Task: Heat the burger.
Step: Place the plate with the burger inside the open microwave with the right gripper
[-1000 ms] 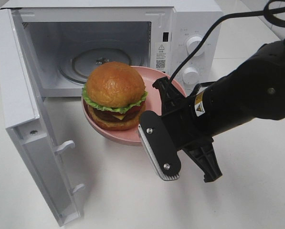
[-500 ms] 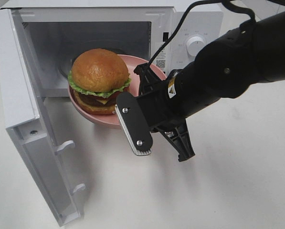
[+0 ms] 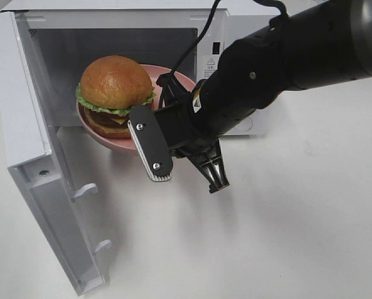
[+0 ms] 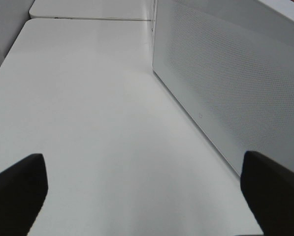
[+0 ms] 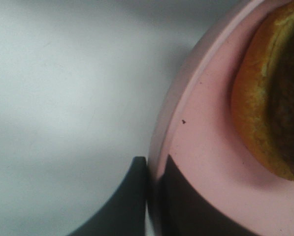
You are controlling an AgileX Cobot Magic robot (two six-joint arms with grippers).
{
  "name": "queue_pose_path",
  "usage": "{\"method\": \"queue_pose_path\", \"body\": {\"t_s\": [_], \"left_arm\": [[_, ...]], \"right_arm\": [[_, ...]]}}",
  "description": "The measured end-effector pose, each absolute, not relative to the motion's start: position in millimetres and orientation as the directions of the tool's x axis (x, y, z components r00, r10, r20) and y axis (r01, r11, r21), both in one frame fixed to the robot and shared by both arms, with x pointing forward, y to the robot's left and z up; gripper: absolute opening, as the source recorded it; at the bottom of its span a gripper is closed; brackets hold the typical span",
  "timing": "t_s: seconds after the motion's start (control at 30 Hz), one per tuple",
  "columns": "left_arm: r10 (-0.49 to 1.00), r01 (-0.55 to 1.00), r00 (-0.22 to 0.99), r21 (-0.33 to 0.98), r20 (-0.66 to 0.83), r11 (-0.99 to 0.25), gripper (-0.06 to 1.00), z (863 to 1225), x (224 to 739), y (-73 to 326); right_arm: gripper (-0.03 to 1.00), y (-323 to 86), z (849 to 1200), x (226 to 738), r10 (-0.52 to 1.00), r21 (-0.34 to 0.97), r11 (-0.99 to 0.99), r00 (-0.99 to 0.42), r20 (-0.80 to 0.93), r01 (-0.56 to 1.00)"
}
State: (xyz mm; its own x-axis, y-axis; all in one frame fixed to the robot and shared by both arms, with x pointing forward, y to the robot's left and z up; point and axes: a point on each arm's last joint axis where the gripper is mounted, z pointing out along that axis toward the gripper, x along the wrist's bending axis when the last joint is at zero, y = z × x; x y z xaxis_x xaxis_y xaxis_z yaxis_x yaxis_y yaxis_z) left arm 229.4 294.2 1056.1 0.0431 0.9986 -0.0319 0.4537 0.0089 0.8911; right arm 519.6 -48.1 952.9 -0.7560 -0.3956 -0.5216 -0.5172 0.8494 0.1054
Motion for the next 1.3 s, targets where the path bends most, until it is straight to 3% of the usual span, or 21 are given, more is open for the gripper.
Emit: {"method": "queue_pose_path", "body": {"t_s": [1.3], "left_arm": [[0.999,0.454,0.043,0.891,-0.032,0.009,0.99,1056.1,229.4,294.2]], "right_arm": [[0.03,13.3,940.4,604.3,-0.24,0.111,0.932,-0.817,-0.524,-0.346]]}}
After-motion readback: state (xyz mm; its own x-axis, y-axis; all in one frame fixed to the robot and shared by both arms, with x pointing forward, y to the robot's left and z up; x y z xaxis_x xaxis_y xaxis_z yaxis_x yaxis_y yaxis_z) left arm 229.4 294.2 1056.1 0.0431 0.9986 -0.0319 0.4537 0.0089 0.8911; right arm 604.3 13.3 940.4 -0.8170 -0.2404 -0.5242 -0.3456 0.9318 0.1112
